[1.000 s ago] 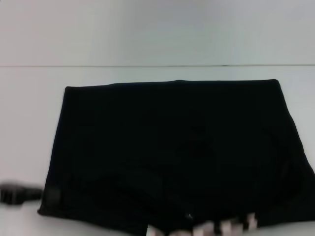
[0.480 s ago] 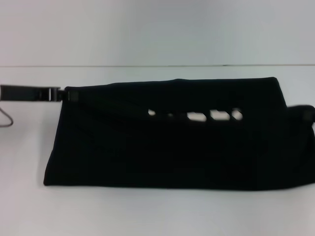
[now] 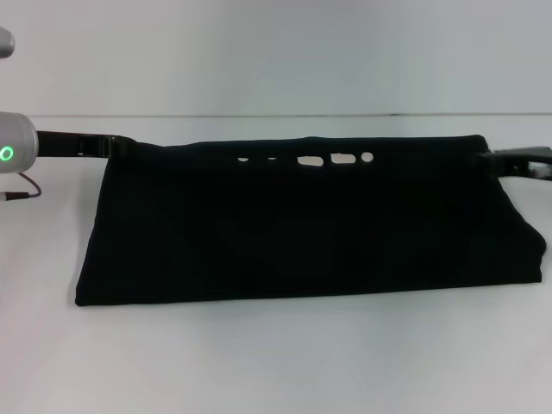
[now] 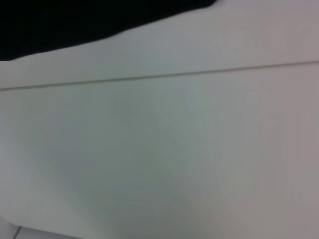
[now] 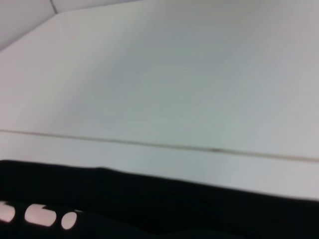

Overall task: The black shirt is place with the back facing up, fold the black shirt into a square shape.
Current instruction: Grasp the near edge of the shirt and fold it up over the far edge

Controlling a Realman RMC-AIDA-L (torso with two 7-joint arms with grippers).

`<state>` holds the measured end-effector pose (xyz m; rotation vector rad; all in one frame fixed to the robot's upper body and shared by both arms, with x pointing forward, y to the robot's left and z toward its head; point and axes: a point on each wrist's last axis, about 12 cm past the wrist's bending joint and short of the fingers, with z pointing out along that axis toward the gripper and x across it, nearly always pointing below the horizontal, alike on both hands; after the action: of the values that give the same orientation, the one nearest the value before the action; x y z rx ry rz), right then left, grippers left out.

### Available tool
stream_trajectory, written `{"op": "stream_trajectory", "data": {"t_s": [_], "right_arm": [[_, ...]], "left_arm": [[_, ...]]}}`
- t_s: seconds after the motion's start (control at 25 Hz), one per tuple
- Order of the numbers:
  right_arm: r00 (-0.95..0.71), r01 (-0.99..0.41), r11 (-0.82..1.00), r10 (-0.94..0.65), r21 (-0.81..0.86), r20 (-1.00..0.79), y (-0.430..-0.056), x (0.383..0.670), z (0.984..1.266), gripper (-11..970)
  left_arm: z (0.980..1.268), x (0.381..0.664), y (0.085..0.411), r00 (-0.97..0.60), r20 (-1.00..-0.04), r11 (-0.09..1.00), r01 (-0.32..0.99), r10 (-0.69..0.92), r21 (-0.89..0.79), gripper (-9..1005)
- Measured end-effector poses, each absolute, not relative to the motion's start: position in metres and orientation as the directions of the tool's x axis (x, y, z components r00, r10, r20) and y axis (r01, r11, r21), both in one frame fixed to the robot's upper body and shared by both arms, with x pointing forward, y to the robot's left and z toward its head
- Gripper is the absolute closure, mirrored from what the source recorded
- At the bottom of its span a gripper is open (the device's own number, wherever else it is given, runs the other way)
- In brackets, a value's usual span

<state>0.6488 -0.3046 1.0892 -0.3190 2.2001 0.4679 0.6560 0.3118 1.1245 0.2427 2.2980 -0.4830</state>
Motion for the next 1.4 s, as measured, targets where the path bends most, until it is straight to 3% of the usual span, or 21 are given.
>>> {"op": "stream_trajectory", "data": {"t_s": [0.4,0.96,1.4], "right_arm": [[-0.549,-0.360,0.929,-0.137,0.085,-0.825,-0.274,0.681,1.106,811],[-0.540,-0.344,0.937,-0.146,0.059,-0.829,-0.272,0.685,1.108,795],[-0.541,-0.300,0.950,-0.097,0.084,-0.835,-0.269,0.683,1.103,783]], "left_arm": [[1.127,0.667,0.312,-0.649,-0.761,0.944,0.268,0.029,-0.194,962],[1.124,0.671,0.309,-0.631,-0.775,0.956,0.244,0.029,-0.163,960],[1.118,0.674,0.291,-0.621,-0.780,0.960,0.257,0.072,-0.115,851]]}}
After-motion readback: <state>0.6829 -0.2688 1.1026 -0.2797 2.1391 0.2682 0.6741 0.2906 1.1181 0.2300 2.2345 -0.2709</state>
